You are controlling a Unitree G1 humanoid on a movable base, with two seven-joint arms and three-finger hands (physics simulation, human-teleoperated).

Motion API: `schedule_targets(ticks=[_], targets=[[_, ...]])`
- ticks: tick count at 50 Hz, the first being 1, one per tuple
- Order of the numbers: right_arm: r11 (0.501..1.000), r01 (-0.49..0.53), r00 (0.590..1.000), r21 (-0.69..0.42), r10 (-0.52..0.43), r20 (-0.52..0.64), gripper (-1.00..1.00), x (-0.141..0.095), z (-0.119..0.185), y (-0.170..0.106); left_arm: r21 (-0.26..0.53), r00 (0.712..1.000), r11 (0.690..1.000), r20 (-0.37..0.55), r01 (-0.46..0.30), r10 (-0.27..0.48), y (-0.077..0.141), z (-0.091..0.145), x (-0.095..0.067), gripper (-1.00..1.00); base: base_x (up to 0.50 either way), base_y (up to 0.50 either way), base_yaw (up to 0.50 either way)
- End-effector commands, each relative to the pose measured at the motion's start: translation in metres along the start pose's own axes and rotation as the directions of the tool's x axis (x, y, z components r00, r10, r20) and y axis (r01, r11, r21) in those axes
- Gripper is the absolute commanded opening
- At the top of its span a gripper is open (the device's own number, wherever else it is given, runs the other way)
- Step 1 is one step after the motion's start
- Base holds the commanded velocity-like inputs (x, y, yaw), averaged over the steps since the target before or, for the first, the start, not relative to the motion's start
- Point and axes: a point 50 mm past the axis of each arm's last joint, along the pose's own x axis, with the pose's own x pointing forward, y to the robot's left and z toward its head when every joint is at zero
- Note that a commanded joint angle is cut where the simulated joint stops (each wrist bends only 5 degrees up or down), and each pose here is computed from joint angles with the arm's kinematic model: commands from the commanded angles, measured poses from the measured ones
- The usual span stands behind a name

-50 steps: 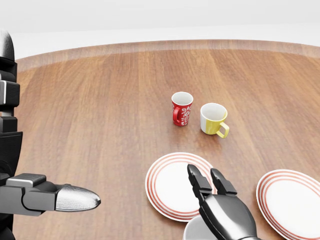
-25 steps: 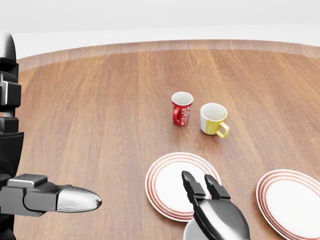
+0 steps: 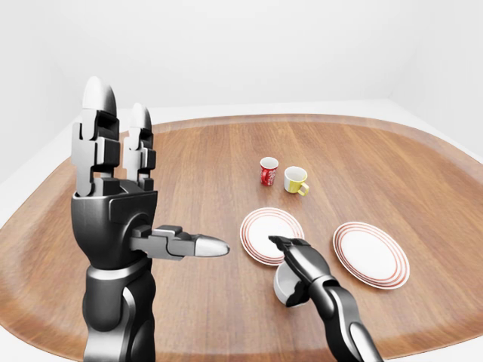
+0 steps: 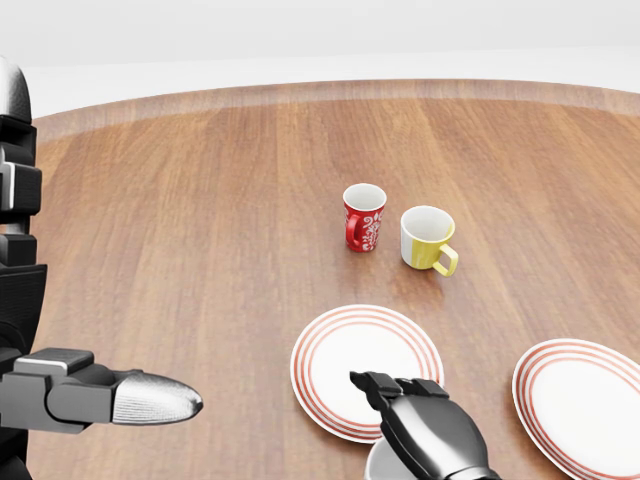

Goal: Put the white mug on the left plate.

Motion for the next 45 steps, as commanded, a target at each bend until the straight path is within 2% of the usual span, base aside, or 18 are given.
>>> schedule_targets(ticks=[1,14,21,23,27,30,39,45], targets=[[1.000,-0.018,1.000,-0.005,0.018,0.001,-1.00,0.005,0.001,0.004,-0.001,1.000,1.000,0.004,-0.004,0.004,0.001,0.000,0.001,1.00,0.00,0.00,0.00],[0.999,-0.038,0.999,0.000,0.038,-0.002,-1.00,0.003,-0.001,0.005,0.000,1.000,1.000,0.005,-0.005,0.005,0.002,0.000,0.002,1.00,0.00,0.00,0.00],[0.992,-0.075,0.995,0.099,0.067,0.077,-1.00,-0.005,0.011,-0.003,0.001,1.000,1.000,0.000,-0.002,0.002,0.001,-0.001,0.001,1.00,0.00,0.00,0.00],[0.971,-0.133,0.975,0.201,0.092,0.201,-1.00,-0.016,0.028,-0.014,0.002,1.000,1.000,0.000,-0.003,0.003,0.001,-0.001,0.001,1.00,0.00,0.00,0.00],[0.963,-0.152,0.929,0.221,0.062,0.366,-1.00,-0.033,0.052,-0.036,0.002,1.000,1.000,-0.005,-0.001,0.001,0.001,-0.001,0.001,1.00,0.00,0.00,0.00],[0.965,-0.148,0.902,0.216,0.042,0.430,-1.00,-0.040,0.061,-0.046,0.003,1.000,1.000,-0.007,-0.001,0.001,0.001,-0.002,0.001,1.00,0.00,0.00,0.00],[0.975,-0.075,0.844,0.209,-0.049,0.535,-1.00,-0.056,0.078,-0.069,0.002,1.000,1.000,-0.003,0.000,0.000,0.001,-0.001,0.001,1.00,0.00,0.00,0.00],[0.979,-0.063,0.846,0.196,-0.052,0.531,-1.00,-0.054,0.077,-0.072,0.001,1.000,1.000,-0.006,0.004,-0.004,0.000,-0.001,0.000,1.00,0.00,0.00,0.00]])
